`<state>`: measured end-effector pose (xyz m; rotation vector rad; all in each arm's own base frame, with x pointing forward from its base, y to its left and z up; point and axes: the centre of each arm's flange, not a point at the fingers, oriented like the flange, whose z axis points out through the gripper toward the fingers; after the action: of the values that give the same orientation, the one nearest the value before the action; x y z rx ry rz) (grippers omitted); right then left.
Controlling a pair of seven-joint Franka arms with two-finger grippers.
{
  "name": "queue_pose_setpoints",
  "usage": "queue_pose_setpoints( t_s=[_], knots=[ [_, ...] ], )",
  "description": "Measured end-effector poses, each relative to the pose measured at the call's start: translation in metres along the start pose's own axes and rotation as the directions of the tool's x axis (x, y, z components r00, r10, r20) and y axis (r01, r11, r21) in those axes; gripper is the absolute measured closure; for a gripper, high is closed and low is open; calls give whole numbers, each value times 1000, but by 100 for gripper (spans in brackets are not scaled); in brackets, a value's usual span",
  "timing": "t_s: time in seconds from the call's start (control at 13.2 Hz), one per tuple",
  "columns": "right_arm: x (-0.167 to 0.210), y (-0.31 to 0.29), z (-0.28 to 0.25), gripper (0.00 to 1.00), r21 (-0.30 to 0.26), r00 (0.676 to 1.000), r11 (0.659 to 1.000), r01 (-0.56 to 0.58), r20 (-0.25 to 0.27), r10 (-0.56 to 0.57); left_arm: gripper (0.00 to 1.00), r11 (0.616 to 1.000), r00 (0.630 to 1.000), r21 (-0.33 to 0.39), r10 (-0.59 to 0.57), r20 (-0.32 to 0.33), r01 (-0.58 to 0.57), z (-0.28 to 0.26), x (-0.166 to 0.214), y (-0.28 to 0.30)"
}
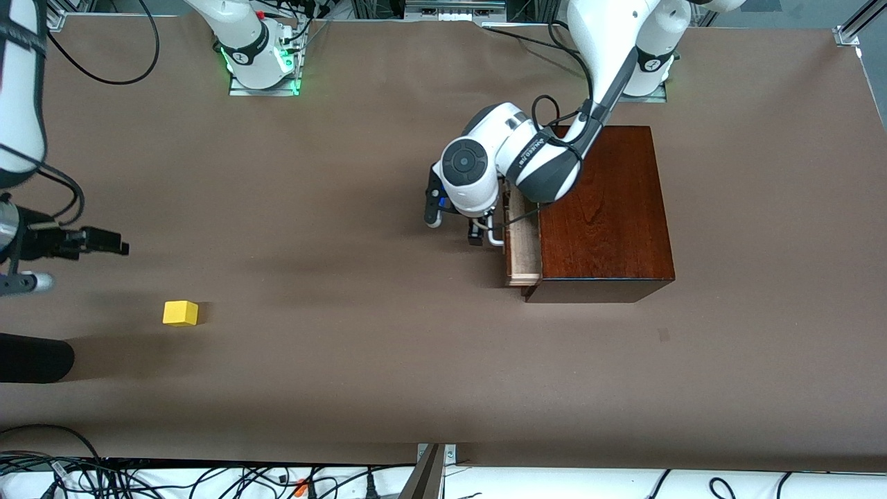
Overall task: Open drawer, take yellow block, close drawer
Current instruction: 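Push the drawer shut with the left gripper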
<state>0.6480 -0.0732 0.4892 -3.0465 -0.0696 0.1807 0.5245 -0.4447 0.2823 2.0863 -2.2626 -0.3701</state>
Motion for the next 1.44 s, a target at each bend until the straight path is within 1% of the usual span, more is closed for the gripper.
queue_pose_setpoints(
  t_s=[0.08,0.3,0.53,0.91,1.44],
  knots=[
    [-7,-6,-11,0,4,1000,1000,-22,3,22,0,1000,1000,-9,-13,10,13,-1,-8,-3],
    [-28,-21,-40,0,-2,998,998,-63,-14,63,0,999,999,-24,-39,22,40,-2,-25,-11],
    [-44,-35,-55,0,-34,995,995,-98,-29,97,0,999,999,-25,-43,22,43,-3,-27,-12],
    [-62,-70,-62,0,-66,995,993,-94,-34,92,0,998,998,-30,-52,29,53,-5,-34,-14],
    [-79,-73,-82,0,-65,994,992,-104,-41,102,0,998,997,-31,-62,34,63,-12,-41,-15]
  ],
)
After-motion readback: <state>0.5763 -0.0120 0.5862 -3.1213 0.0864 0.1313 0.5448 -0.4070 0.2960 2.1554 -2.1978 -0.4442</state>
